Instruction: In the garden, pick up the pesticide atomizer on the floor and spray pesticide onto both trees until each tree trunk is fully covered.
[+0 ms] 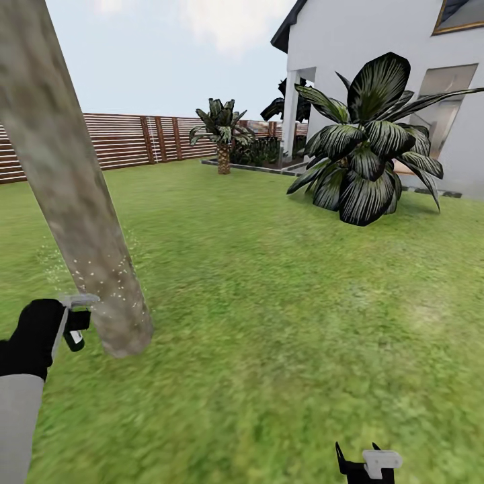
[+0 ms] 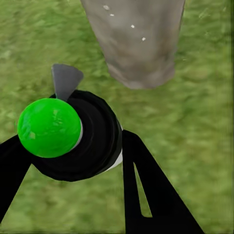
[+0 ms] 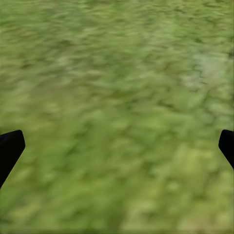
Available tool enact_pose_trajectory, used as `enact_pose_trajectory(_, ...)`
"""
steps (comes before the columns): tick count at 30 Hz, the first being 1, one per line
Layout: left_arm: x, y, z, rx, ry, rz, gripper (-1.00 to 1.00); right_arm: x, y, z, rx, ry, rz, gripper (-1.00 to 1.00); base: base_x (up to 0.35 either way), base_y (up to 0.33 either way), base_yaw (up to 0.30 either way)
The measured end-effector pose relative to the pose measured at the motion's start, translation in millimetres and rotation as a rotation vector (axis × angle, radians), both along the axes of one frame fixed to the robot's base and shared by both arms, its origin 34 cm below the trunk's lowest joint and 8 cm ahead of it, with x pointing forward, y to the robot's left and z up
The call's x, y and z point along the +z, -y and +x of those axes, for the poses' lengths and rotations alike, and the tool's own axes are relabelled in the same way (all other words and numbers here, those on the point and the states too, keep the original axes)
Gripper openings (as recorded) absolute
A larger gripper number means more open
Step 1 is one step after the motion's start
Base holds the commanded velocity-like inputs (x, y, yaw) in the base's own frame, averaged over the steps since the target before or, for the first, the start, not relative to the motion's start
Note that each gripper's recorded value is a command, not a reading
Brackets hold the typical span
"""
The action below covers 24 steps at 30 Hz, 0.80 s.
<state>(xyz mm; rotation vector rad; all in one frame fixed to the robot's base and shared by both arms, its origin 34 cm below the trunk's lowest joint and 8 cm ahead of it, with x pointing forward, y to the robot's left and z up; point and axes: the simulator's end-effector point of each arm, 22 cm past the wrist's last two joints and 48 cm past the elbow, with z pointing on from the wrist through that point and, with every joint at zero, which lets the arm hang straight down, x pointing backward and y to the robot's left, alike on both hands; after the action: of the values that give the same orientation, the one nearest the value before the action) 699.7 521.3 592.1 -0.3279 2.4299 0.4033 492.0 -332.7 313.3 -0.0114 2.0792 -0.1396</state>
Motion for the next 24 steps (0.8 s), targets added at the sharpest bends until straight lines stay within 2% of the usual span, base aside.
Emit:
enact_pose_trajectory(2,-39,30,-13,-0.063,-0.074,-0.003,-1.0,0,0,0,0.0,0.0,0.0,1.0,0.0,0.0,0.0)
enact_pose_trajectory(3,-49,44,-14,-0.083,-0.088,-0.01,-1.0,0,0,0,0.0,0.0,0.0,1.0,0.0,0.0,0.0)
enact_pose_trajectory(5,-56,55,-16,-0.099,-0.1,-0.011,-1.0,0,0,0,0.0,0.0,0.0,1.0,-0.01,0.0,0.0)
enact_pose_trajectory(8,-59,40,-24,-0.082,-0.114,0.009,-1.0,0,0,0,0.0,-0.001,0.0,1.0,-0.191,0.097,0.0)
enact_pose_trajectory(11,-60,6,-40,-0.05,-0.139,0.049,-1.0,0,0,0,0.0,-0.001,0.0,1.0,-0.266,0.162,0.0)
enact_pose_trajectory(13,-76,2,-52,-0.052,-0.162,0.047,-1.0,0,0,0,0.0,-0.001,0.0,1.0,-0.279,0.184,0.0)
enact_pose_trajectory(15,-97,1,-58,-0.081,-0.153,0.061,-1.0,-1,0,0,0.0,-0.001,0.0,1.0,-0.281,0.19,0.0)
enact_pose_trajectory(17,-134,3,-70,-0.112,-0.169,0.053,-1.0,-1,-1,0,0.001,-0.001,0.001,1.0,-0.281,0.191,0.0)
enact_pose_trajectory(18,-142,4,-71,-0.124,-0.166,0.056,-1.0,-1,-1,0,0.0,-0.001,0.001,1.0,-0.282,0.191,0.0)
enact_pose_trajectory(21,-165,13,-70,-0.185,-0.121,0.065,-1.0,-1,-3,0,0.01,-0.002,0.0,1.0,-0.282,0.191,0.0)
enact_pose_trajectory(23,-177,29,-64,-0.265,-0.085,0.069,-1.0,-1,-8,0,0.038,-0.006,-0.007,1.0,-0.282,0.19,0.0)
enact_pose_trajectory(24,-182,43,-61,-0.333,-0.075,0.067,-1.0,-1,-12,1,0.061,-0.006,-0.014,1.0,-0.219,0.122,0.0)
